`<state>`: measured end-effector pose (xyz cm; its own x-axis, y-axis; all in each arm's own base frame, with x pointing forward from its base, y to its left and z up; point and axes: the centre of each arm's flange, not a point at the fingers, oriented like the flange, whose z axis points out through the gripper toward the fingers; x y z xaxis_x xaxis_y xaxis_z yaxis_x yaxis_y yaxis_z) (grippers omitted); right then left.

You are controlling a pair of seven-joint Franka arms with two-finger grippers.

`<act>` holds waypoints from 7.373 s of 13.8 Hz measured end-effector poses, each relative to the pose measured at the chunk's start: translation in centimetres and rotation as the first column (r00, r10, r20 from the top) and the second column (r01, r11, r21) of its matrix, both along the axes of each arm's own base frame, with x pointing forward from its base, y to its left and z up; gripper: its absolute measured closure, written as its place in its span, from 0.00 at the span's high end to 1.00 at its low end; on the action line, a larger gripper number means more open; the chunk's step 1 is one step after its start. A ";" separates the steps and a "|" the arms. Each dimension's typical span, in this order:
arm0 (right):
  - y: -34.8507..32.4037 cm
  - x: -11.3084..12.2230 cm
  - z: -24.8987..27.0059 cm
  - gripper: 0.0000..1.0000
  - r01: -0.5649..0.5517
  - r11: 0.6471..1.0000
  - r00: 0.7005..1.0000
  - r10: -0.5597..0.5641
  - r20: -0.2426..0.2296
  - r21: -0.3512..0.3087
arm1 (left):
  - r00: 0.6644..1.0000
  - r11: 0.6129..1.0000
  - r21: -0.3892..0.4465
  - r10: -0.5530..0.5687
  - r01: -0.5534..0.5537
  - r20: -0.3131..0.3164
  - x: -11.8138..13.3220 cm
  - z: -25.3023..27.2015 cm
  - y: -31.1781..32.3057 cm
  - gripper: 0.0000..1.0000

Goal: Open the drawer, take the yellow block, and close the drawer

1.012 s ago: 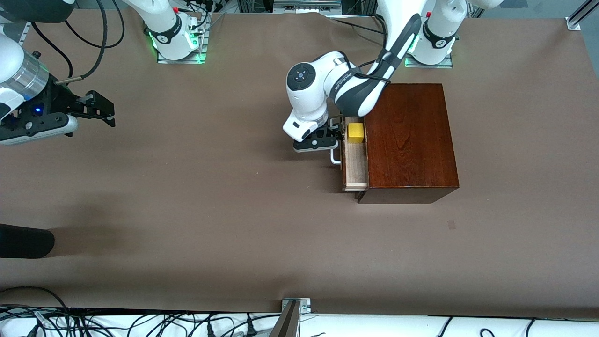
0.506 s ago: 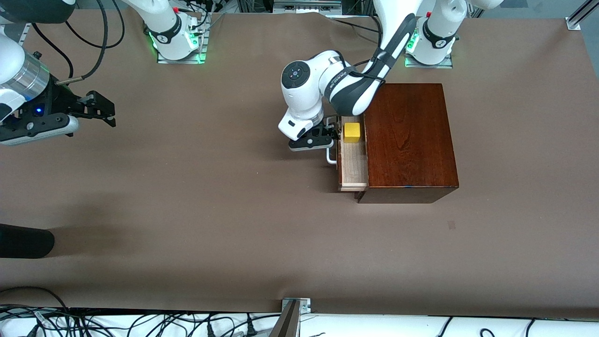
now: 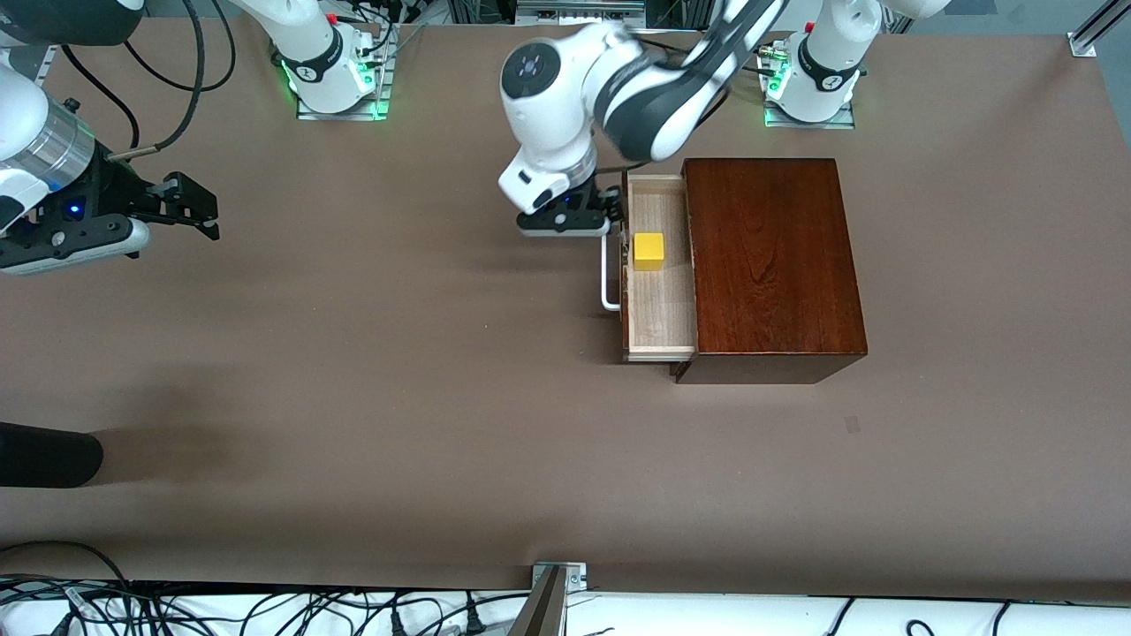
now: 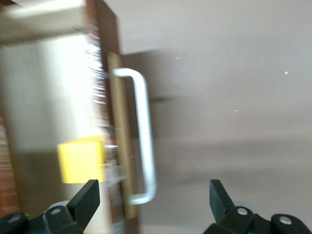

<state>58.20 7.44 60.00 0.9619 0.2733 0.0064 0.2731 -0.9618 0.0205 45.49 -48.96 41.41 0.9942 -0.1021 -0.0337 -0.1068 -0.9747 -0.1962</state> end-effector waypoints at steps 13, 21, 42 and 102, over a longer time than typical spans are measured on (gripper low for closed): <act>0.1 0.0 0.0 1.00 -0.001 1.000 1.000 0.001 0.000 0.001 | 0.998 0.982 -0.182 0.044 -0.052 -0.048 14.1 16.8 39.5 1.00; 5.2 -0.9 0.2 1.00 -0.086 0.995 0.996 0.086 -0.002 0.043 | 0.999 0.982 -0.184 0.038 -0.036 0.010 10.0 18.4 43.8 1.00; 54.0 -19.9 -16.5 1.00 -0.846 0.533 0.532 0.840 0.106 0.023 | 0.999 0.982 -0.182 0.049 -0.049 -0.003 10.2 18.0 44.7 1.00; 12.1 5.9 -14.3 0.56 -0.426 0.901 0.900 0.431 -0.062 0.076 | 0.958 0.933 -0.317 -0.232 0.171 -0.167 5.1 16.6 27.9 1.00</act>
<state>64.10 19.55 45.67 0.7502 0.6604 -0.0324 0.6574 -0.7503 -0.0700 50.62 -21.10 58.06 0.9274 -0.3357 -0.1651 -0.3140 -0.9384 0.1442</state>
